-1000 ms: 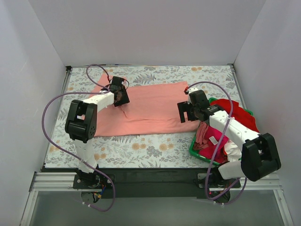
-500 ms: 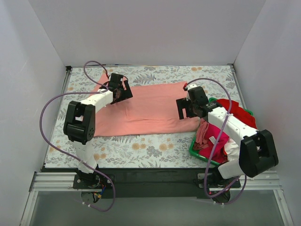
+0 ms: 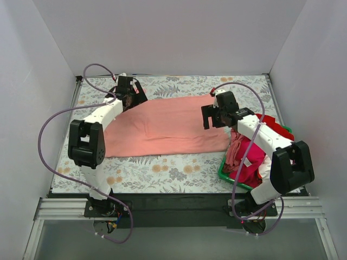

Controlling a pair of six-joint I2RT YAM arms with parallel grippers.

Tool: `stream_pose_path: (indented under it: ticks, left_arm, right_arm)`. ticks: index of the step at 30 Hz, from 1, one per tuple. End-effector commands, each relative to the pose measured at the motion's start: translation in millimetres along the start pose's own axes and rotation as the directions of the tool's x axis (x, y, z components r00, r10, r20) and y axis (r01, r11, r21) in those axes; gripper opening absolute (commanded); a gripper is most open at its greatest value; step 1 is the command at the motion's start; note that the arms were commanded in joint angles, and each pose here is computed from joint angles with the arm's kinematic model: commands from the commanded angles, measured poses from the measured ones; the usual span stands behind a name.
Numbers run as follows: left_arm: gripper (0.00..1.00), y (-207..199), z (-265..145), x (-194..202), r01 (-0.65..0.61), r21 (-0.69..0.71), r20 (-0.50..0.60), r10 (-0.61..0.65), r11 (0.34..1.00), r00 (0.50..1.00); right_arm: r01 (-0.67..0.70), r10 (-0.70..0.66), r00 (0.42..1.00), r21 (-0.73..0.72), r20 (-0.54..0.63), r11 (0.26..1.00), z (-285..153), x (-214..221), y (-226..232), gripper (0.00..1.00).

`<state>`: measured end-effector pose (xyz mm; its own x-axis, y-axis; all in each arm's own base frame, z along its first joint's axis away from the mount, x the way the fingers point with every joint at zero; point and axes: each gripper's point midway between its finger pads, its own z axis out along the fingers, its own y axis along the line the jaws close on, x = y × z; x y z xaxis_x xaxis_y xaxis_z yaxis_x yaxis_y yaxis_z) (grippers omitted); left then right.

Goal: Fold and stack the t-shirts
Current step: Fold the tshirt

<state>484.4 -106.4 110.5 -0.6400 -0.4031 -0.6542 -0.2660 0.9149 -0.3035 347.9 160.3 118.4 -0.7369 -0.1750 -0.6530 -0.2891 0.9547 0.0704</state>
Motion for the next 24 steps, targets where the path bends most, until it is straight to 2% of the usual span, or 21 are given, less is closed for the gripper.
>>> stream_pose_path:
  ticks: [1, 3, 5, 6, 7, 8, 10, 11, 13, 16, 20, 24]
  left_arm:
    - [0.87, 6.7, -8.9, -73.7, 0.106, 0.012, 0.129, -0.107, 0.994, 0.986]
    - [0.87, 15.9, 10.9, -79.3, 0.114, -0.009, 0.105, -0.112, 0.993, 0.988]
    - [0.87, 17.8, 18.7, -112.0, 0.11, -0.011, 0.16, -0.107, 0.994, 0.981]
    - [0.87, 21.4, 25.5, -119.4, 0.094, -0.028, 0.172, -0.088, 0.995, 0.981]
    - [0.88, 32.9, 49.7, -113.5, 0.085, -0.062, 0.146, -0.076, 0.994, 0.986]
    - [0.88, 23.1, 47.5, -140.6, 0.079, -0.033, 0.195, -0.071, 0.996, 0.978]
    - [0.88, 33.8, 81.4, -139.4, 0.047, -0.057, 0.181, -0.036, 0.997, 0.983]
    - [0.88, 28.8, 86.3, -157.2, 0.039, -0.041, 0.218, -0.029, 0.998, 0.975]
    - [0.89, 28.6, 100.8, -168.2, 0.014, -0.038, 0.239, -0.004, 0.999, 0.971]
    - [0.89, 36.9, 132.3, -177.7, 0.004, -0.083, 0.284, 0.019, 0.997, 0.959]
    - [0.91, 50.1, 150.7, -188.0, -0.013, -0.144, 0.366, 0.065, 0.99, 0.928]
    - [0.9, 64.9, 167.1, -186.7, -0.001, -0.188, 0.379, 0.073, 0.982, 0.922]
  right_arm:
    - [-0.024, 0.025, 0.997, -0.014, 0.068, 1.0, 1.1, -35.3, -4.1, 0.98]
    - [-0.032, 0.033, 0.997, -0.009, 0.074, 0.999, 6.8, -44.3, -6.7, 0.98]
    - [-0.047, 0.047, 0.996, 0.0, 0.08, 0.999, 10.3, -51.0, -12.3, 0.99]
    - [-0.052, 0.052, 0.995, 0.004, 0.084, 0.999, 14.2, -56.1, -14.0, 0.98]
    - [-0.059, 0.058, 0.994, 0.009, 0.093, 0.998, 15.8, -60.5, -17.6, 0.98]
    - [-0.06, 0.059, 0.994, 0.008, 0.093, 0.998, 18.1, -62.9, -18.3, 0.98]
    - [-0.066, 0.064, 0.993, 0.011, 0.096, 0.998, 25.6, -70.8, -22.0, 0.98]
    - [-0.068, 0.067, 0.993, 0.009, 0.094, 0.998, 27.9, -72.7, -22.5, 0.98]
    - [-0.072, 0.071, 0.994, 0.012, 0.089, 0.997, 36.1, -76.6, -24.9, 0.98]
    - [-0.073, 0.073, 0.994, 0.002, 0.078, 0.997, 45.2, -78.4, -24.5, 0.98]
    - [-0.049, 0.049, 0.996, 0.009, 0.072, 0.999, 49.1, -78.5, -26.4, 0.98]
    - [-0.018, 0.017, 0.999, 0.033, 0.04, 0.999, 52.5, -68.8, -31.8, 0.98]
